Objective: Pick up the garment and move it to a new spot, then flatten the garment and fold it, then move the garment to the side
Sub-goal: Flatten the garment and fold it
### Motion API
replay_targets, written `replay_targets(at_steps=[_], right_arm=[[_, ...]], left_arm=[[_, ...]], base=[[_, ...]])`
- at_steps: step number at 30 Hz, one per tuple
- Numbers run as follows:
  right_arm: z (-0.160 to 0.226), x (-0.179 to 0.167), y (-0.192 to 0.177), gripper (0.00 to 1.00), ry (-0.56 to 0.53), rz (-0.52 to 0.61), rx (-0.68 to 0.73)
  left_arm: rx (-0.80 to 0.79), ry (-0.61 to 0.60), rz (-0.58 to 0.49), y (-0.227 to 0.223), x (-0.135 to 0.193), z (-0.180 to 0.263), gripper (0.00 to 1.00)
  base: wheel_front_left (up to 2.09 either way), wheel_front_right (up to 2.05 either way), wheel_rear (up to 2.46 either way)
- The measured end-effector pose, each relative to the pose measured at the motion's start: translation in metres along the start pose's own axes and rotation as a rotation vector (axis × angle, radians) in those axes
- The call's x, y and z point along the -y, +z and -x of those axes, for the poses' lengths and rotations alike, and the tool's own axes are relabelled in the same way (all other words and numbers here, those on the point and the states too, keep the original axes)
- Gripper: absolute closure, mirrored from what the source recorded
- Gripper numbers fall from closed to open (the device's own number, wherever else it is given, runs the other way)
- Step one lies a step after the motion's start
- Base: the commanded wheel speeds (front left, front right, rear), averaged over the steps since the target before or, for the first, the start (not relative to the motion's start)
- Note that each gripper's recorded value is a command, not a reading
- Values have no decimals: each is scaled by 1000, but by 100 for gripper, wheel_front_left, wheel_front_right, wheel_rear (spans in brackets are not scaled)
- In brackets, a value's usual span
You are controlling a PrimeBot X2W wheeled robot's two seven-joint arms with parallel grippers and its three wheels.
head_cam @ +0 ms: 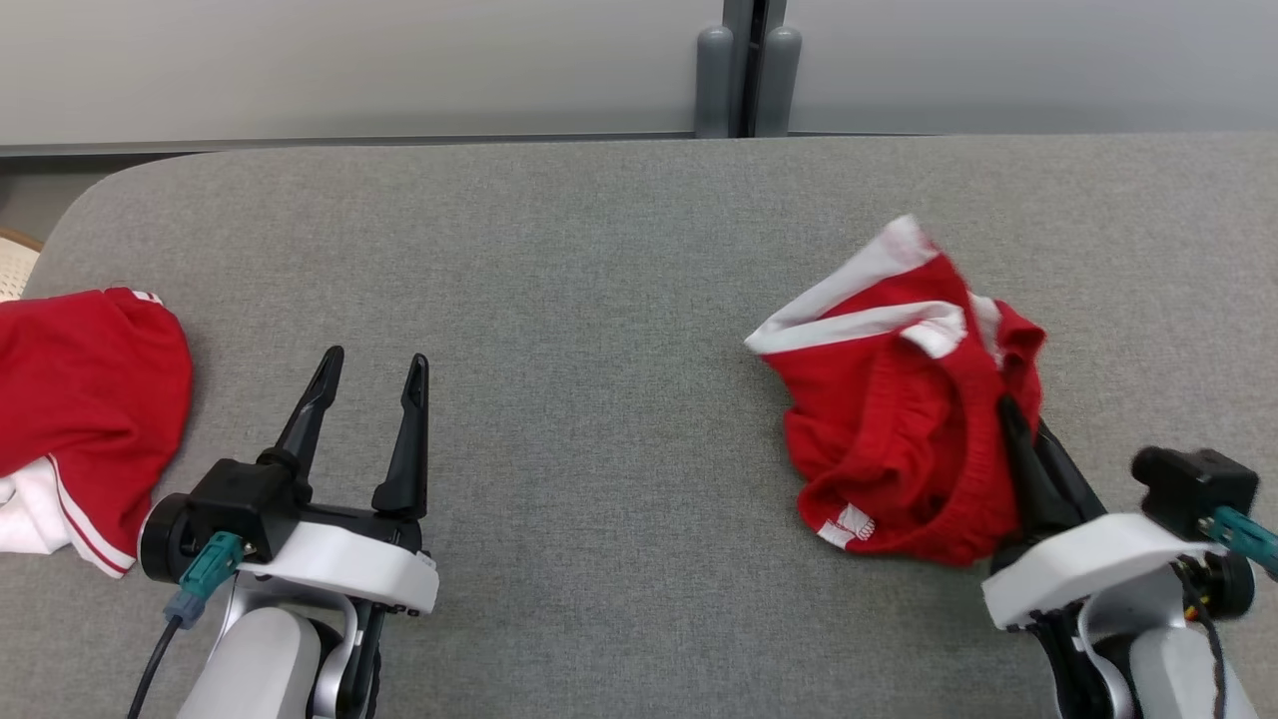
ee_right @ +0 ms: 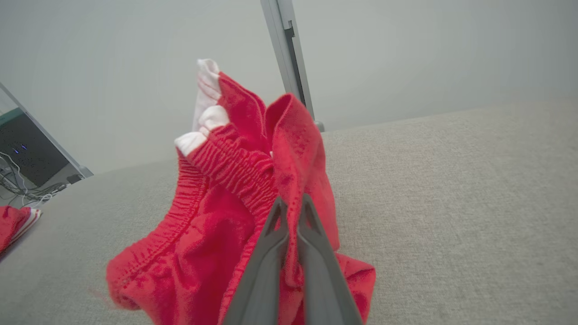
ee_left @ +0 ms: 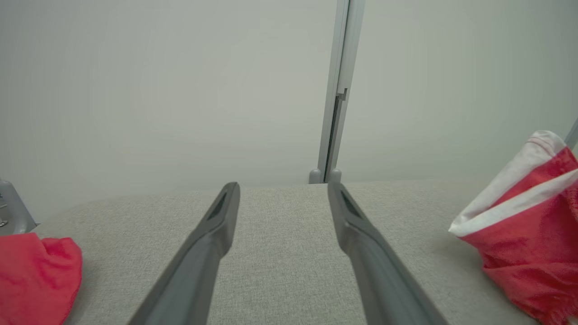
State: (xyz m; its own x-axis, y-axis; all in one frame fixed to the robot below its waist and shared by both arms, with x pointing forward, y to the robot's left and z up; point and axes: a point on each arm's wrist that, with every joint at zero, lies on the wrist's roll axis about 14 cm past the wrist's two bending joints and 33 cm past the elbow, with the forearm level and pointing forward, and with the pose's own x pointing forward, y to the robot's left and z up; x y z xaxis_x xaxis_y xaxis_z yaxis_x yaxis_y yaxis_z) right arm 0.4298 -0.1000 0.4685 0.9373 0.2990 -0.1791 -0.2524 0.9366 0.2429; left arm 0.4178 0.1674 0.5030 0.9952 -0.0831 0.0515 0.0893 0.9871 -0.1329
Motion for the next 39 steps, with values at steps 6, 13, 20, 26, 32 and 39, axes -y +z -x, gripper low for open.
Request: replay_targets(at_steps=[6,13,20,26,32,39], right_arm=[[26,52,-39,0,-172,-215,-58],[31,63,-24,0,-208,-153,54],[32,41,35,0,-133,115,216],[40,18,47,0,-75,171,221],[55,0,39,0,-35,165,182],[60,-4,37,0,-30,143,175]], left_arm=[[-8,-12,4,-4,4,-3,0],[-23,-13,4,-9,5,-1,0],[-17,-6,-13,-5,3,8,0],[-17,7,-23,-2,0,22,0],[-17,22,-32,2,-3,39,0],[-28,32,-34,2,-5,48,0]], base=[[0,0,0],[0,0,0],[0,0,0],[0,0,0],[0,0,0],[0,0,0]])
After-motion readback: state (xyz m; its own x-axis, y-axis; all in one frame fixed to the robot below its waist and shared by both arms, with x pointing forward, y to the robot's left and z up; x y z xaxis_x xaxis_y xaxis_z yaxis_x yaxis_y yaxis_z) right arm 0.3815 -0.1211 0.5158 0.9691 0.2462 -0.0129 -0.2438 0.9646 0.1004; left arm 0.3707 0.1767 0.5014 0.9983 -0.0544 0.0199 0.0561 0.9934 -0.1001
